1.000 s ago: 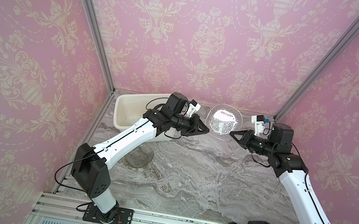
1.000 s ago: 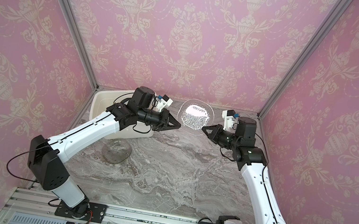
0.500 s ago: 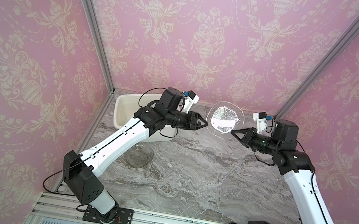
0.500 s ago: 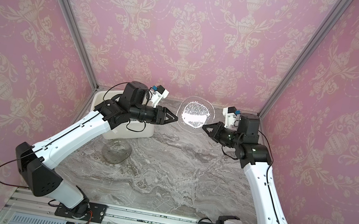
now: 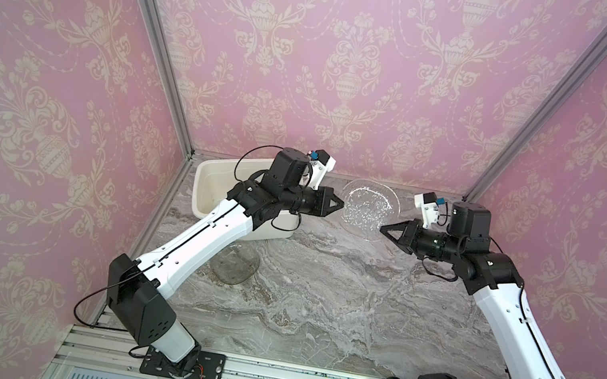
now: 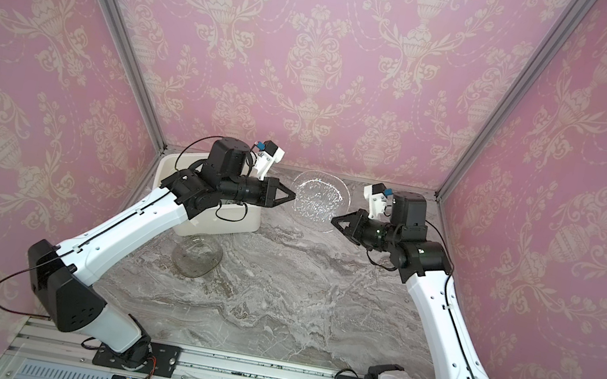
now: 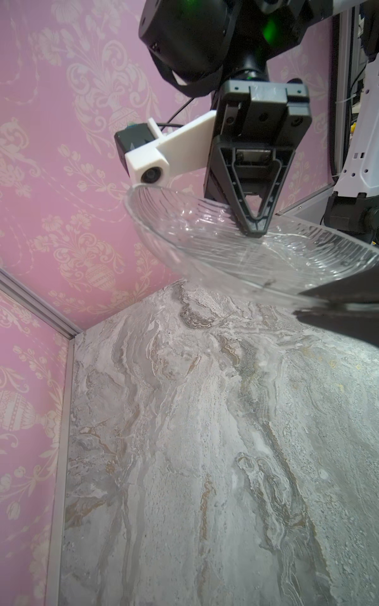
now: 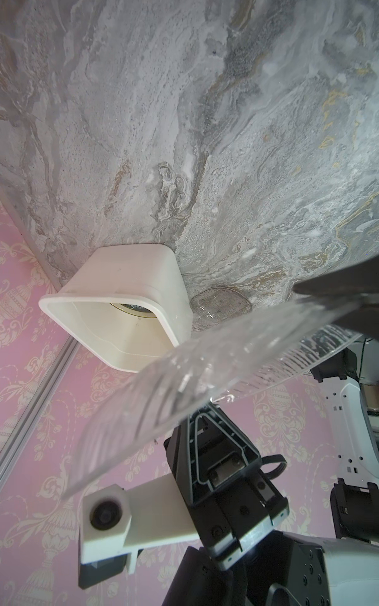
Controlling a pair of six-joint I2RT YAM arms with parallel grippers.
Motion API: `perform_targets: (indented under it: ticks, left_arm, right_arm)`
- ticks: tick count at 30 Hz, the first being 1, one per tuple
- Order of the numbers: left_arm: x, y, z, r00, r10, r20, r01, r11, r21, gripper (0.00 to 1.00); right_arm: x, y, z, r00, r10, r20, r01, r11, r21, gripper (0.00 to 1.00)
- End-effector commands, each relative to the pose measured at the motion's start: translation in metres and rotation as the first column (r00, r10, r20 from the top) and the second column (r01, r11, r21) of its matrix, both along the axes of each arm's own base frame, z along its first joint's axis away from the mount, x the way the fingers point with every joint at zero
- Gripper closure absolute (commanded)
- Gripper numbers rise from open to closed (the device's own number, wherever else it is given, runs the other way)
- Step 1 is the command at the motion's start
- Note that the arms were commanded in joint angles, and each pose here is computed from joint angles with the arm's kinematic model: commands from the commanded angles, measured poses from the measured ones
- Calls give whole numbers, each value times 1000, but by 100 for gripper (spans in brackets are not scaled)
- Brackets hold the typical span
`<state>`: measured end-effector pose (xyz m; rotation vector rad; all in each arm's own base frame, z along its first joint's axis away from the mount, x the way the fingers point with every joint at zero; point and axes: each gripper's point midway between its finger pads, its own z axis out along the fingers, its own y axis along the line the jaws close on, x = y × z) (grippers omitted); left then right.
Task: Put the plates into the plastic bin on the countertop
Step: 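Lower the glass plate upright into the bin with the left gripper while right withdraws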
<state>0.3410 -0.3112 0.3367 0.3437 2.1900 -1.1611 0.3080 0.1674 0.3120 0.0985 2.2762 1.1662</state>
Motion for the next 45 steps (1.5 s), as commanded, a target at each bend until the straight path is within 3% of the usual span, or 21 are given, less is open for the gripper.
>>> perform_targets:
  ticks: [1,3,5,9,12,17,22,29,33,45]
  left_arm:
    - [-3,1,5,1000,-3,19,3,1000,-6,100]
    - [-1,6,3,1000,22,19,-22,1000,14,100]
    - [2,17,-2,997,79,11,-79,995,60,100]
    - [15,57,-10,970,245,9,-243,959,147,100]
    - [30,102,-18,915,403,-3,-396,900,180,100]
    - [58,170,-38,819,573,-44,-555,808,198,100]
    - [84,215,-68,764,635,-115,-598,764,242,100]
    - [111,236,-119,750,629,-204,-546,763,345,100]
    - [119,247,-141,725,654,-218,-550,740,388,100]
    - [132,258,-190,690,667,-280,-534,731,426,100]
  right_arm:
    - [2,6,-9,1000,15,-23,-15,1000,10,100]
    - [3,5,-9,1000,4,-25,-4,1000,7,94]
    - [4,2,-8,1000,-15,-22,14,1000,-9,68]
    - [5,-9,-7,998,-64,-18,63,996,-62,50]
    - [5,-16,-10,994,-103,-22,101,991,-86,45]
    - [-4,-22,-31,987,-146,-63,140,986,-88,43]
    - [-20,-23,-59,982,-145,-118,136,987,-87,43]
    - [-23,-22,-77,979,-139,-147,127,988,-90,43]
    - [-17,-19,-80,978,-136,-157,125,989,-75,44]
    - [-12,-17,-88,975,-130,-180,117,990,-82,45]
